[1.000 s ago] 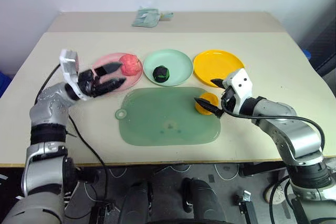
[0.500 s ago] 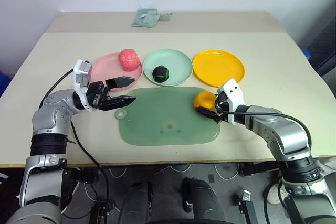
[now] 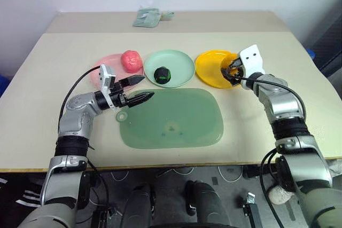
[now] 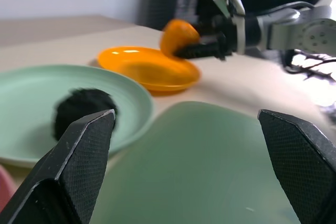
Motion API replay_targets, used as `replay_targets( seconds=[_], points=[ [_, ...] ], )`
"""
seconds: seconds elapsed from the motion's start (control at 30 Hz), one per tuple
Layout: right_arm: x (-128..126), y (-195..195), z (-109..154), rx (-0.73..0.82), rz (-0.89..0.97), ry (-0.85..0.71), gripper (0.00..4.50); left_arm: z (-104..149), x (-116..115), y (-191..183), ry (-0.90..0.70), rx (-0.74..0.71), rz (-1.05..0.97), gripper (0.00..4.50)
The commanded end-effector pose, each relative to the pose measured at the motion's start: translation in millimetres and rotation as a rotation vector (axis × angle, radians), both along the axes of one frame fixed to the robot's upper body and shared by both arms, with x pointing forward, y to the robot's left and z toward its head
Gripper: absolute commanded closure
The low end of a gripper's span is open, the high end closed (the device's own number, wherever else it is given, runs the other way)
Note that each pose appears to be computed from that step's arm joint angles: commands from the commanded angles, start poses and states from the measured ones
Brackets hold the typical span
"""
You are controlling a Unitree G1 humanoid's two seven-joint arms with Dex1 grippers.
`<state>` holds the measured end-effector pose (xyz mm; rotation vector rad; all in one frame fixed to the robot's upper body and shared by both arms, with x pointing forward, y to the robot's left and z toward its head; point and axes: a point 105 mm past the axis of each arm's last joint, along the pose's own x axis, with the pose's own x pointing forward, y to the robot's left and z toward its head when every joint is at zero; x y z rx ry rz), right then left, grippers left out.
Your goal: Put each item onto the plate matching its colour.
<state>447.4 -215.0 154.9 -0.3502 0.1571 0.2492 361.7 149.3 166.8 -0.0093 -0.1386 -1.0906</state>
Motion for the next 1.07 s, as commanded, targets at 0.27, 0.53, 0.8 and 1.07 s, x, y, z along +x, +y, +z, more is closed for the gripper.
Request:
replay_targets(
  seconds=[0.27,0.53,0.8,1.07],
  points=[
    [-15.9,34.2,75.3,0.24,0.311,-0.306,0.06,16.8,-23.6,9.7,-0.041,-0.081,-0.096,0.0],
    [-139.2,62.6,68.2,0.116,0.85,-0.259,0.06,13.6,-51.5,37.9,0.058,-0.047,-0.196,0.0],
    [-182.7,54.4,54.6,0.106,0.902,-0.125,0.06,2.7,-66.1,40.4,0.123,-0.038,-0.239,0.0],
    [-183.2,52.3,57.2,0.085,0.874,-0.101,0.06,0.1,-61.0,28.3,0.095,-0.054,-0.245,0.0]
  ],
)
